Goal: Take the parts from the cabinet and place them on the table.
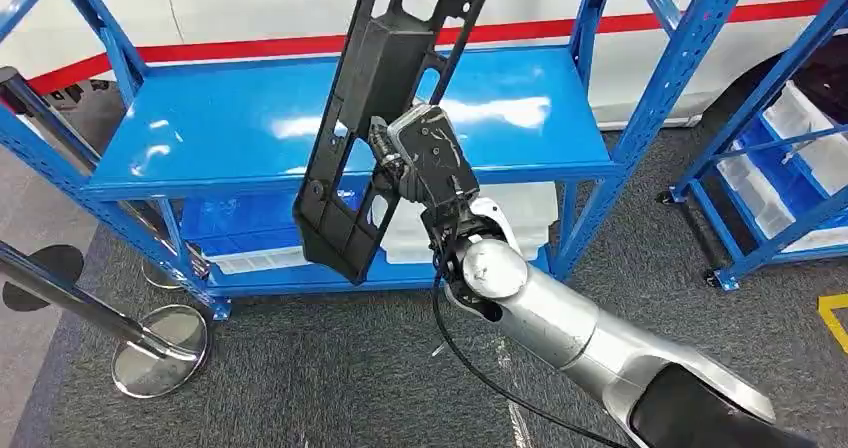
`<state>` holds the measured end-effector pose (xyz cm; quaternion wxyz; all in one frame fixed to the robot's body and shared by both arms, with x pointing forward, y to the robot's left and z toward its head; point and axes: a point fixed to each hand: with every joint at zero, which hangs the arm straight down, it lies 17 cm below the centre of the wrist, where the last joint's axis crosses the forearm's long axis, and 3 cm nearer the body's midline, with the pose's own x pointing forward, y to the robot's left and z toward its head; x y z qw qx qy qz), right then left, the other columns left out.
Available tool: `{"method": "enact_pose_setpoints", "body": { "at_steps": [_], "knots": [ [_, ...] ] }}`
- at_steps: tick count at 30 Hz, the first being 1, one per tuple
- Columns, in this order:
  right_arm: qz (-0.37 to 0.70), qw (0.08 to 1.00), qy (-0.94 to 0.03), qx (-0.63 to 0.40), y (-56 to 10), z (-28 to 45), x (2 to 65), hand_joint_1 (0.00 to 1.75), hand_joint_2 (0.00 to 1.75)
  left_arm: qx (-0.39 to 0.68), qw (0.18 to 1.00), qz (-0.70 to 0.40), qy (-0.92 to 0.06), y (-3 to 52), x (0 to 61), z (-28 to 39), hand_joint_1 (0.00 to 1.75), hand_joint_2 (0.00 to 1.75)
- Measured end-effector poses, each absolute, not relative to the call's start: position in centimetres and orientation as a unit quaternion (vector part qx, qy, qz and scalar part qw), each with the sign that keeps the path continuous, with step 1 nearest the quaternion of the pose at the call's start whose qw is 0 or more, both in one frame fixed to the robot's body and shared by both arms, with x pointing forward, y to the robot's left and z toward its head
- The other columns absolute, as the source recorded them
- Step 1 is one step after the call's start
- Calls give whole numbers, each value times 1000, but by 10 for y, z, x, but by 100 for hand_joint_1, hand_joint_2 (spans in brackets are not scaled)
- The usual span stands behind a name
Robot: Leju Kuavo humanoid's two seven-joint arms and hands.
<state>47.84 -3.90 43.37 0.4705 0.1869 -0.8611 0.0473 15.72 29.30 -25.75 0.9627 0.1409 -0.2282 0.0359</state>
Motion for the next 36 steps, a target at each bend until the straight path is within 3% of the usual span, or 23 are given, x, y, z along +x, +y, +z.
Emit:
{"method": "enact_pose_setpoints", "body": {
  "at_steps": [36],
  "knots": [
    [71, 428, -892, 123, -58, 450, 473, 175, 175, 135, 962, 7, -237, 289, 166, -255, 0, 175]
  ]
}}
